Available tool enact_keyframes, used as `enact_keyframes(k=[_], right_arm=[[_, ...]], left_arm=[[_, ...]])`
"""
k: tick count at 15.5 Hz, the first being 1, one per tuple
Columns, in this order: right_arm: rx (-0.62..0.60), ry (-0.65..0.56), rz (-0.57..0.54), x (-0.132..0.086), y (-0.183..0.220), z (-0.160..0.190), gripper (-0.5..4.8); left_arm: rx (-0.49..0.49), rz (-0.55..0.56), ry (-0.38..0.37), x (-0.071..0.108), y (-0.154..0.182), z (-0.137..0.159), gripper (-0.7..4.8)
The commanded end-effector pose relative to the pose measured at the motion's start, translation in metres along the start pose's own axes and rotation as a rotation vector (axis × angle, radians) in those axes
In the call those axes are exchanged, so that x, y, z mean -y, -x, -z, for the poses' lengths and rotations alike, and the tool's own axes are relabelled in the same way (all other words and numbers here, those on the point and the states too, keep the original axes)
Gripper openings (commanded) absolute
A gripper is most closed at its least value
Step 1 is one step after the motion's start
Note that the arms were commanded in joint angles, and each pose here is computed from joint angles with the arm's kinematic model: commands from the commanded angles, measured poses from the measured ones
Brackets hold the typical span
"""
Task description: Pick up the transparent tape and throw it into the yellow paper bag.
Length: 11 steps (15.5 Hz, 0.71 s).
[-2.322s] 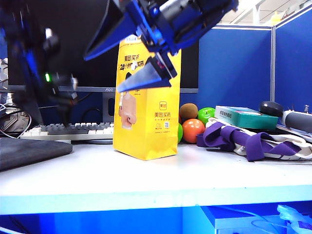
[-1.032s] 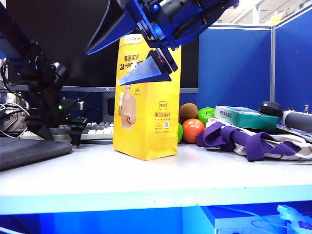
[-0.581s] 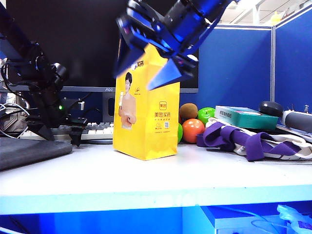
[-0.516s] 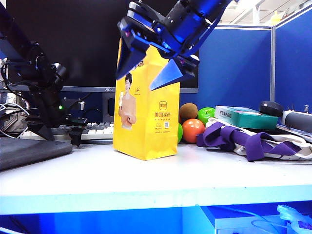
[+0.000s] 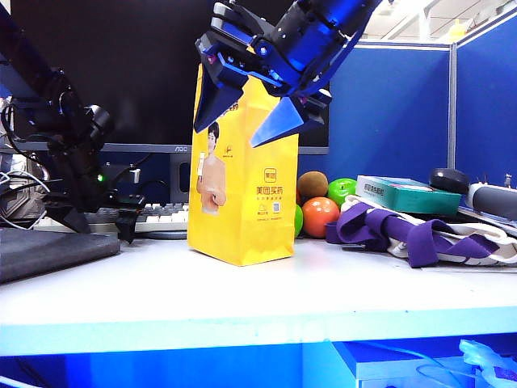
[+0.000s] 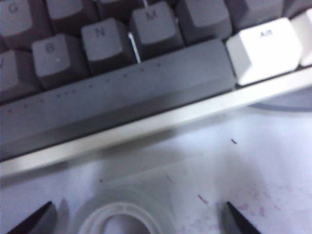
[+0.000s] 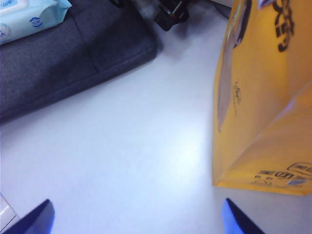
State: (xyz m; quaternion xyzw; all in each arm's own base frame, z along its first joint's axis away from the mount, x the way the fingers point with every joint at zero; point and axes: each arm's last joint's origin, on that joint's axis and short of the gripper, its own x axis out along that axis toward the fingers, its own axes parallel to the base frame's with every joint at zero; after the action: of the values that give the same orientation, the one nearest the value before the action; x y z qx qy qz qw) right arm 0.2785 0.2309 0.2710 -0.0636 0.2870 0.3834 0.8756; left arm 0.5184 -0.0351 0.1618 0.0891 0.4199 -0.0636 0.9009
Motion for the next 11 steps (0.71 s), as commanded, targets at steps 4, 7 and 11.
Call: enact_keyframes(k=[4, 7, 11], right_arm=[[0.024, 0.009, -0.006, -0.0012, 0.0018, -0.0034, 4.79], [0.035, 0.011, -0.006, -0.0012, 0.0017, -0.0044, 4.79], [0.037, 0.013, -0.004, -0.0011, 0.0017, -0.0046, 4.79]], left_arm=[[-0.148, 0.002, -0.021, 0.0018, -0.0111, 0.0208, 3.34], [-0.168, -0.008, -0.041, 0.0017, -0.0106, 0.0224, 2.65], [-0.194, 0.001, -0.066, 0.001, -0.0048, 0.0183, 2.63]])
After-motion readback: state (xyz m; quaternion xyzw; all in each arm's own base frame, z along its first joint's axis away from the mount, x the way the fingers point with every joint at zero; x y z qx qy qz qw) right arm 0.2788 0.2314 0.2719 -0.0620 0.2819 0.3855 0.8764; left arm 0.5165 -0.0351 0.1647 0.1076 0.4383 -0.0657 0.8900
